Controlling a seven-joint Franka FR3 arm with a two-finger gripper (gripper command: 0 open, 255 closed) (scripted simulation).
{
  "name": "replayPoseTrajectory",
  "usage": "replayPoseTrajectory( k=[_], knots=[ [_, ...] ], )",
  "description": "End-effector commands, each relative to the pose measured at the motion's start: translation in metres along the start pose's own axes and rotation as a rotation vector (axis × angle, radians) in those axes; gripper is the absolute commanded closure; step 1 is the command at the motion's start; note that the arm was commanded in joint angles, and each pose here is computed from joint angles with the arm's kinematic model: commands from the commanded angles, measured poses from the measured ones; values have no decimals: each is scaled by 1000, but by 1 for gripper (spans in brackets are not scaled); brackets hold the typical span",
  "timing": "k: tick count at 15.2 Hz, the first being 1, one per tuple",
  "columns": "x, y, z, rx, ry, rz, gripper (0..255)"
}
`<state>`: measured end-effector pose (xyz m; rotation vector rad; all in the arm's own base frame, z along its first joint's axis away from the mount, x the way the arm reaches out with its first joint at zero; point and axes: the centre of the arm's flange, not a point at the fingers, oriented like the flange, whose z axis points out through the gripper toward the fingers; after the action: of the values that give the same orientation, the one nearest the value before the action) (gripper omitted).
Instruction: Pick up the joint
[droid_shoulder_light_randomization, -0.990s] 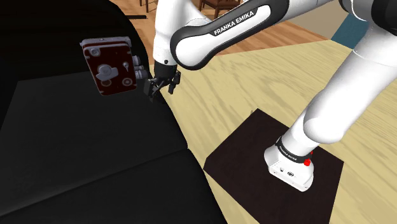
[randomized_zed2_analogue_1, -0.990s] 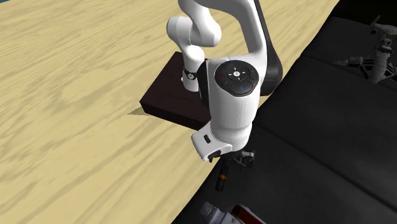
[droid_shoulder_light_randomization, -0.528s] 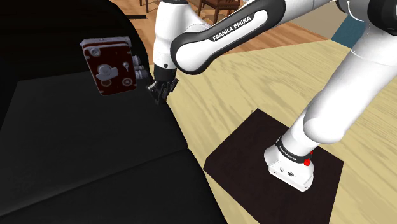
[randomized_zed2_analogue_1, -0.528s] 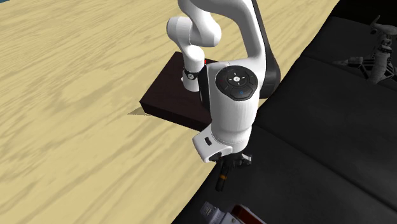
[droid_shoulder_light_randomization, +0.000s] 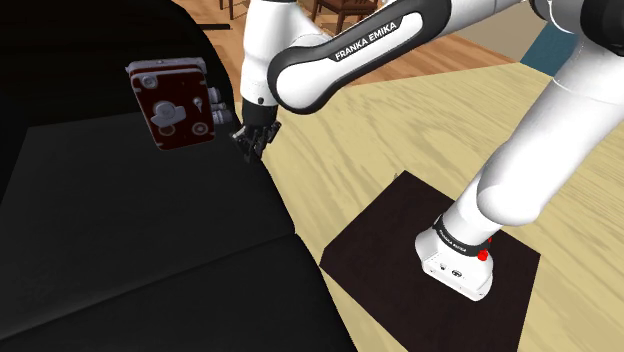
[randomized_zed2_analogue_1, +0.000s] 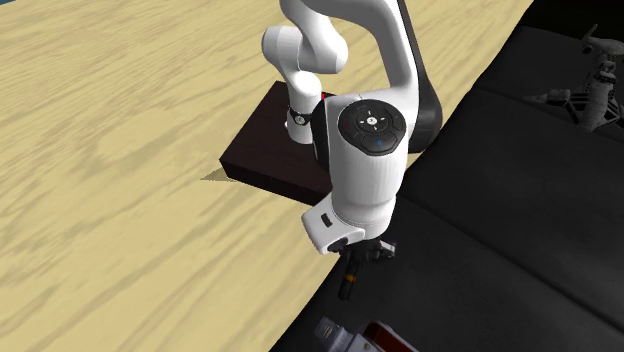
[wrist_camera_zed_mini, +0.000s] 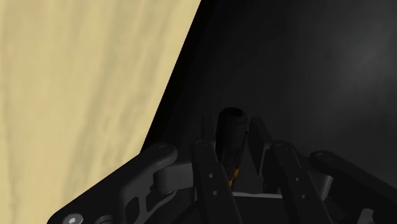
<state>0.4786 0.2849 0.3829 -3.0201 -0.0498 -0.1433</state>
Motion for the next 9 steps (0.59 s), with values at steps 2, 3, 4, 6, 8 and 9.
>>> replayPoseTrajectory(
  k=[2,3,4,6,8,9],
  knots=[
    [2,-2,-13,-1,-1,0,255],
    [3,-2,-19,-1,-1,0,255],
    [3,-3,-24,-1,-1,0,255],
    [4,-4,-34,-1,-1,0,255],
    [5,-5,-45,-1,-1,0,255],
    [6,-6,-50,-1,-1,0,255]
  ],
)
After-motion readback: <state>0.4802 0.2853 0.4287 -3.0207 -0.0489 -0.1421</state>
